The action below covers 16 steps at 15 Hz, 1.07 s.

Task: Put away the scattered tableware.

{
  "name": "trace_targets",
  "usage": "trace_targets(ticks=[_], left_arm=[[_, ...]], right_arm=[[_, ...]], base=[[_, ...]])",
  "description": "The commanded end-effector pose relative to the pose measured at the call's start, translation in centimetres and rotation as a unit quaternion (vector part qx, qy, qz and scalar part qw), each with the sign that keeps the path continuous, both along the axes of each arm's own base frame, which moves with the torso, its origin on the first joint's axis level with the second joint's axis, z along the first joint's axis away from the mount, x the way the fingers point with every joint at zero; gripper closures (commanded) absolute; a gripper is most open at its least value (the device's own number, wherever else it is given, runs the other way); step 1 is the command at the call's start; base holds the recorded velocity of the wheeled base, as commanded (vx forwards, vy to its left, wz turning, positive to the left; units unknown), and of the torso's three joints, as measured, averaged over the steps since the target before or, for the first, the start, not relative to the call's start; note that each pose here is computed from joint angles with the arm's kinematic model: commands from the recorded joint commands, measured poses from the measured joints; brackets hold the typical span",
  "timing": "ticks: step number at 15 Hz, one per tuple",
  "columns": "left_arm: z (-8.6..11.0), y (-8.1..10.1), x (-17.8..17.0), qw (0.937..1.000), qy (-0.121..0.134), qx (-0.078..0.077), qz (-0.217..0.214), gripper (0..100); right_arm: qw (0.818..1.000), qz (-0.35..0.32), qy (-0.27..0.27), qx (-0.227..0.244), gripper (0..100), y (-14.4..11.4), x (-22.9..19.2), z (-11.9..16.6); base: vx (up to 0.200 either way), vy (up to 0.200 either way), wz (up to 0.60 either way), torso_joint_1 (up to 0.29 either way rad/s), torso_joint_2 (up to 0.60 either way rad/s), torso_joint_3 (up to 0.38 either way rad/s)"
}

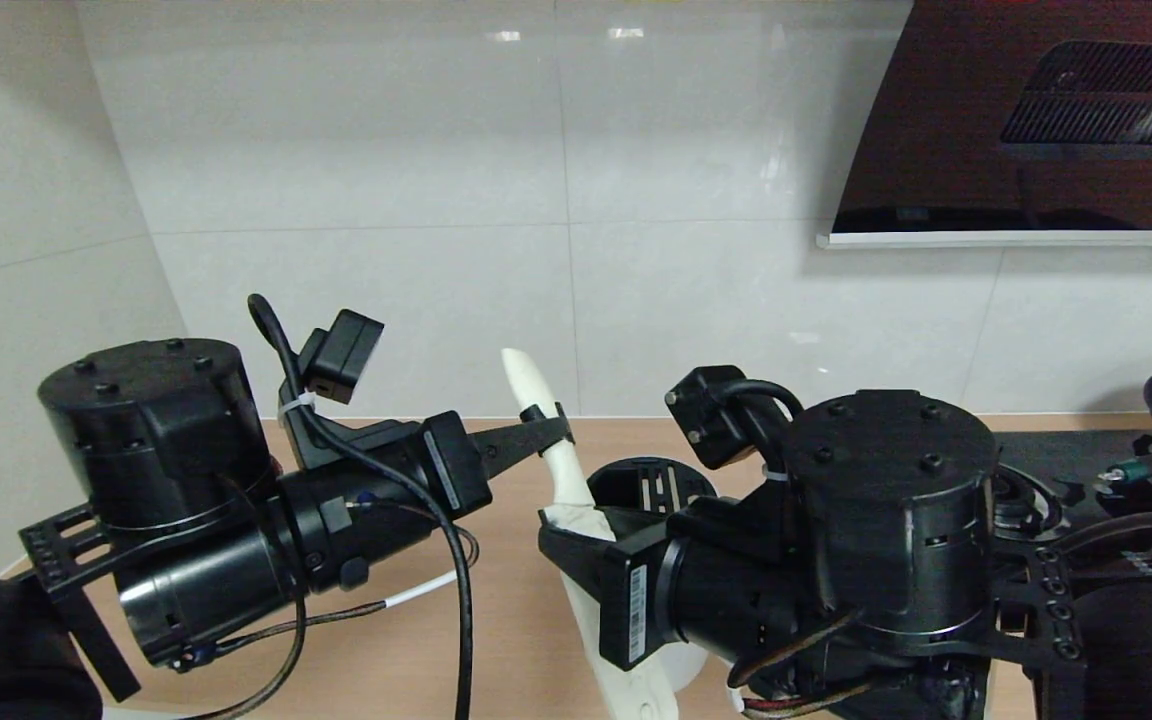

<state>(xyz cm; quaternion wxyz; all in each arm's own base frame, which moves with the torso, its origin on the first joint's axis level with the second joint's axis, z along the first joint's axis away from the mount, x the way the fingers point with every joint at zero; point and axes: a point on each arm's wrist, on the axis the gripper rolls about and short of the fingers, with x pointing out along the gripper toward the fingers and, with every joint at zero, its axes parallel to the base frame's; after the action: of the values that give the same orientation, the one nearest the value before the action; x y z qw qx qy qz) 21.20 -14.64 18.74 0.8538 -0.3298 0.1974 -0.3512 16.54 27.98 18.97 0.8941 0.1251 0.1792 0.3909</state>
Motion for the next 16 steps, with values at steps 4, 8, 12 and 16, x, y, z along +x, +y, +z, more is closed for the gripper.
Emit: trace_targets(ticks=[4,8,12,16], left_arm=[[0.03,-0.01,-0.04,1.0000,-0.001,0.000,0.000,100],[0.11,0.00,-0.05,1.0000,-0.001,-0.002,0.000,100],[0.15,0.02,-0.07,1.0000,-0.002,-0.002,0.000,100],[0.21,0.04,-0.02,1.0000,-0.003,-0.002,0.003,100]], right_arm=[[1.000,-0.001,-0.001,0.002,100,-0.07,-0.04,0.13],[1.000,-0.001,0.000,0.000,100,-0.09,-0.05,0.08],[1.000,-0.011,-0.002,0.000,0,-0.06,0.07,0.08],[1.000,-0.012,-0.002,0.001,0,-0.11,0.10,0.13]], base=[[0.000,0.000,0.00,0.000,0.00,0.000],[0.000,0.000,0.00,0.000,0.00,0.000],[0.000,0.000,0.00,0.000,0.00,0.000],[0.000,0.000,0.00,0.000,0.00,0.000]])
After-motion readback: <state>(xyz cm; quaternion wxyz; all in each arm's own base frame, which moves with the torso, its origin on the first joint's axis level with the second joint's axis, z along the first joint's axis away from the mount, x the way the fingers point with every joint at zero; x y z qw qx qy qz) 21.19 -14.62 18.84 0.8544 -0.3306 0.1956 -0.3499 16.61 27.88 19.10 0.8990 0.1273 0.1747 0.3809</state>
